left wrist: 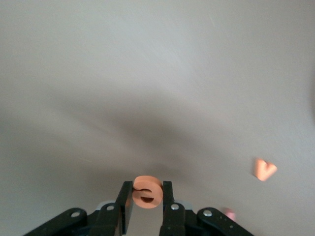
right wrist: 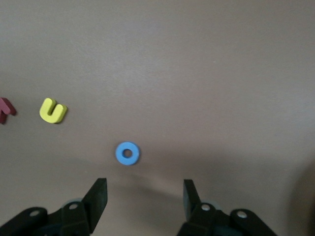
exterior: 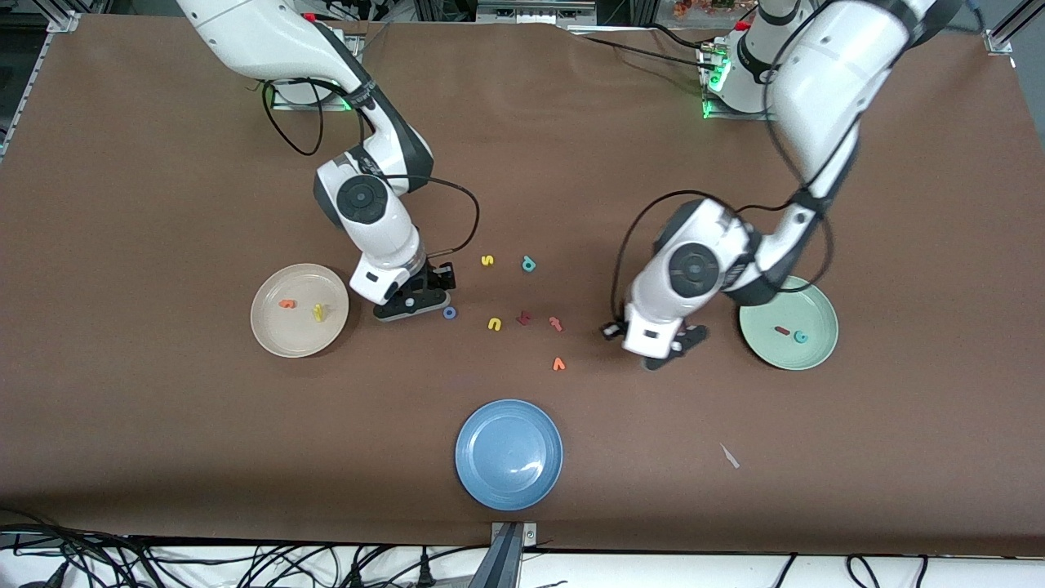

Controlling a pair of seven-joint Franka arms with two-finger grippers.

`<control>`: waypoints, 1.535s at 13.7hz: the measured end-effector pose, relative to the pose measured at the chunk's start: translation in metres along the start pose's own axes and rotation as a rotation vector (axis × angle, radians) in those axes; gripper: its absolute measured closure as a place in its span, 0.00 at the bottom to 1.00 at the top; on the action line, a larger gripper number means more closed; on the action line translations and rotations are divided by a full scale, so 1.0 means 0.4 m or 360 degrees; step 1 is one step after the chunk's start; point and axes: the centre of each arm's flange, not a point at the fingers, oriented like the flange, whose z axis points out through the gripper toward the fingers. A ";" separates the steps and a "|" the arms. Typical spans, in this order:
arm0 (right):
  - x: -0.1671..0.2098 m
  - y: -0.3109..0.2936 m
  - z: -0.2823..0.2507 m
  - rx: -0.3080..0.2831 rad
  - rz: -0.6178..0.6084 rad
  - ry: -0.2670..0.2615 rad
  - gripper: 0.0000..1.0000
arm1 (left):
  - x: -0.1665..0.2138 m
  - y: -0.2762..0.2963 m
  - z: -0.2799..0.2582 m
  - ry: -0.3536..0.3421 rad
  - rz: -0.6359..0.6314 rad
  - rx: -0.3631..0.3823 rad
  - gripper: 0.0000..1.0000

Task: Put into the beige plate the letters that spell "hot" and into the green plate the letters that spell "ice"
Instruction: 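Place the e with the left gripper while the right gripper grasps the o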

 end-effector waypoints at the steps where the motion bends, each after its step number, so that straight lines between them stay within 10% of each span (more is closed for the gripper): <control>1: 0.001 -0.005 0.013 0.0001 0.0027 -0.0007 0.29 | 0.053 -0.073 -0.061 -0.0029 0.0064 0.0062 0.74; 7: -0.013 -0.066 0.067 0.0014 0.0083 -0.0014 0.30 | 0.336 -0.538 -0.063 -0.0282 0.0404 0.0137 0.74; 11: -0.022 -0.071 0.111 0.0021 0.0058 0.0001 0.31 | 0.358 -0.601 0.020 -0.0370 0.0458 0.0112 0.74; 16: -0.017 -0.055 0.130 0.0016 0.0066 0.0017 0.35 | 0.366 -0.563 -0.009 -0.0308 0.0484 0.0072 0.28; 19: -0.011 -0.048 0.128 0.0006 0.0063 0.0027 0.65 | 0.415 -0.524 -0.170 -0.0112 0.0483 -0.0001 0.01; 21: -0.011 -0.047 0.128 0.0004 0.0062 0.0027 0.70 | 0.434 -0.507 -0.327 0.0001 0.0480 -0.0036 0.00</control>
